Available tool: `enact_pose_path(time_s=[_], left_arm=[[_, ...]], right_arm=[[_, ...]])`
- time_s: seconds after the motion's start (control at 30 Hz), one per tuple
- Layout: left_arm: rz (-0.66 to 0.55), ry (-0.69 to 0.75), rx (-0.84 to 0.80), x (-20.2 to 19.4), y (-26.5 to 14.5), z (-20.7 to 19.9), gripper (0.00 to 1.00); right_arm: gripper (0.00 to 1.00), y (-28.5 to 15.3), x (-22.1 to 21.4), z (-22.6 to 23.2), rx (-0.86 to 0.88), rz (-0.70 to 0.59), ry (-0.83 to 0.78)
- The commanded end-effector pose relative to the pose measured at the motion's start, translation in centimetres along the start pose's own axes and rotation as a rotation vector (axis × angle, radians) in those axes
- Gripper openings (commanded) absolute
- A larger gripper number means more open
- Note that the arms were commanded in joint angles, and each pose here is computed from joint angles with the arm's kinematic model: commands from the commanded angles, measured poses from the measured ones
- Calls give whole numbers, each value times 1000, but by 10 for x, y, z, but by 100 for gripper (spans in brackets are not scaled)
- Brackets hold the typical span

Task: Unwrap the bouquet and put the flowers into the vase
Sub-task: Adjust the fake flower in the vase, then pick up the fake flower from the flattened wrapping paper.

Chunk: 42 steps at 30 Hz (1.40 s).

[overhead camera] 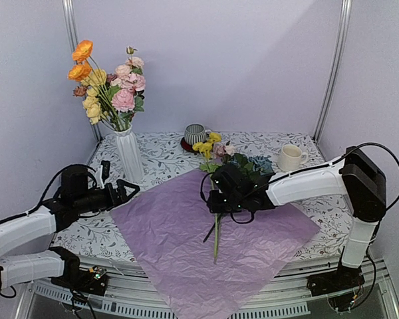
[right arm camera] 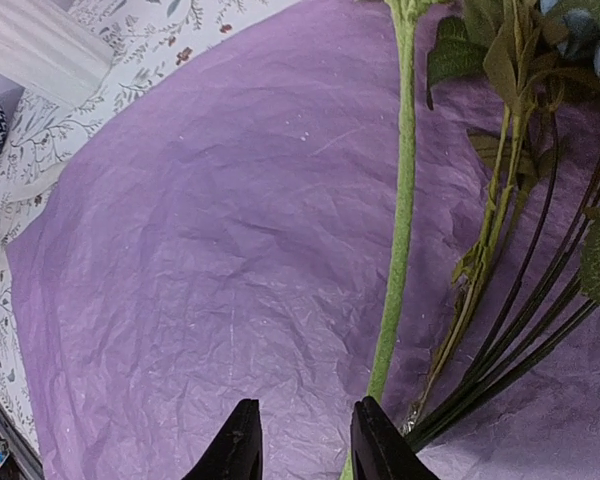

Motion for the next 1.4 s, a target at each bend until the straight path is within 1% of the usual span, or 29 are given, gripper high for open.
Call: enact_pose_path(time_s=[0.0, 0.07, 0.17, 0.37, 0.6, 0.77, 0.97, 1.27, 1.37], left_arm=[[32, 7, -17, -4, 14, -12, 98], [55, -2, 13, -9, 22, -9, 98], [109, -60, 64, -19, 33, 1, 98], [161, -66, 51, -22, 43, -1, 98], [131, -63, 29, -18, 42, -5, 98], [61, -22, 4, -8, 33, -11, 98], [11, 10, -36, -1, 23, -20, 98], [8, 2, -91, -2, 23, -27, 98], [14, -4, -104, -3, 24, -29, 98]], right_arm=[[32, 16, -11, -1, -11, 73, 29], [32, 20, -11, -4, -41, 75, 34], [30, 26, -12, -13, -88, 85, 63], [28, 30, -13, -26, -140, 80, 77], [26, 19, 1, -21, -130, 37, 59], [27, 13, 6, -22, -125, 10, 31], [27, 26, -7, -33, -156, 54, 47], [25, 40, -22, -36, -136, 99, 67], [22, 40, -23, -33, -121, 105, 74]])
Point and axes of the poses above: each gripper's point midway between its finger pads, its own y axis out along the fingers, its own z axis along the line the jaws close on, x = y × z, the point moved 1 cm from there along -y, back along the fingers, and after that the axes turned 5 degrees about y, right-handed, at the moved point
